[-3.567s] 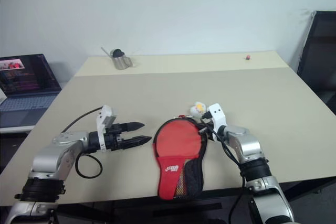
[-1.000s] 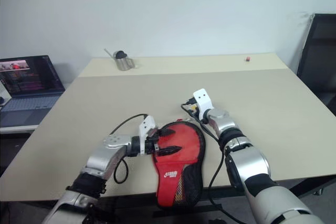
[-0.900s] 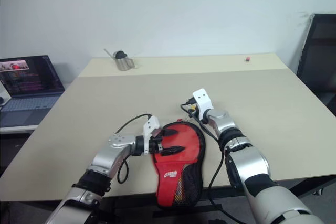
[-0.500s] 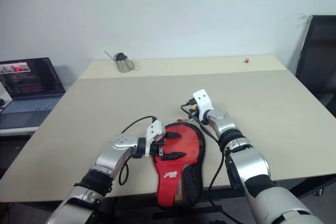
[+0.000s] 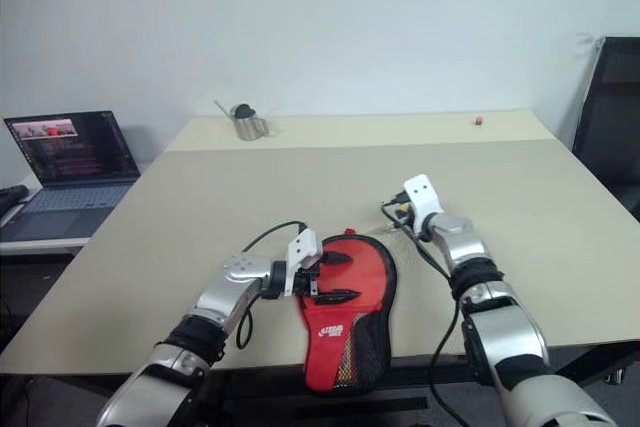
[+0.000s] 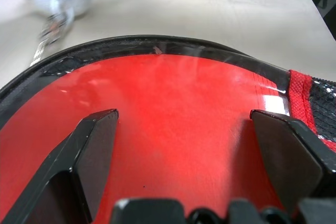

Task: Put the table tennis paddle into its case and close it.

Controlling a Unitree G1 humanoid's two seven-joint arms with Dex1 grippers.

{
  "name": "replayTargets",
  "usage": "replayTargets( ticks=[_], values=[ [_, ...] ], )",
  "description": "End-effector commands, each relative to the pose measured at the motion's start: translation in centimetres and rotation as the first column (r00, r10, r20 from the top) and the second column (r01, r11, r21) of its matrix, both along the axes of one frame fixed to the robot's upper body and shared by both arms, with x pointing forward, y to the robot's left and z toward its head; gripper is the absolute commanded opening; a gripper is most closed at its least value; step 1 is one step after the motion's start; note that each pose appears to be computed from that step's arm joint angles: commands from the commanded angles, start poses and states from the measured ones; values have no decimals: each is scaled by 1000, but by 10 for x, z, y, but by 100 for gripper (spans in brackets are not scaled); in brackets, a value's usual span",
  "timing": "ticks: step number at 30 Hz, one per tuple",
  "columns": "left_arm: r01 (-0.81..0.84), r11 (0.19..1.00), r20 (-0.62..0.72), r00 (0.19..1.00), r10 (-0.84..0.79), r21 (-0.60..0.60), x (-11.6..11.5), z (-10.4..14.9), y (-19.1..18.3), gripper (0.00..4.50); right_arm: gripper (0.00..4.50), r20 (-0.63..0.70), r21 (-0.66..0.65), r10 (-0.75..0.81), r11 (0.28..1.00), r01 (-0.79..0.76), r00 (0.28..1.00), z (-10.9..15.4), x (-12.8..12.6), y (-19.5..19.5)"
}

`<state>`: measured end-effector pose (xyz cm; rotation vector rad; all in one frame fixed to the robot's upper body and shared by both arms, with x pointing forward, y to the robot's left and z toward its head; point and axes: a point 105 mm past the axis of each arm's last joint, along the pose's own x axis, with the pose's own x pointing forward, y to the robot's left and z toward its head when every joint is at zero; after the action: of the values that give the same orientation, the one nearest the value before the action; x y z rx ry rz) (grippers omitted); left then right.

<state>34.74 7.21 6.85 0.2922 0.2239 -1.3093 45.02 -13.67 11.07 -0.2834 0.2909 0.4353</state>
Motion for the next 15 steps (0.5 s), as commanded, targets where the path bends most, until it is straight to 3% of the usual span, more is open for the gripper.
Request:
replayTargets(
  ticks=[1,7,15],
  values=[
    [-12,994,-120,992,26,113,-12,-43,9,438,54,54,-31,-21,999,23,998,22,-5,-22],
    [-9,994,-119,993,22,113,-10,-43,7,438,54,2,-40,39,998,-39,999,31,-42,-41],
    [-11,994,-111,994,23,108,-5,-41,2,438,53,-201,-55,187,978,-201,962,29,-121,-61]
  ],
)
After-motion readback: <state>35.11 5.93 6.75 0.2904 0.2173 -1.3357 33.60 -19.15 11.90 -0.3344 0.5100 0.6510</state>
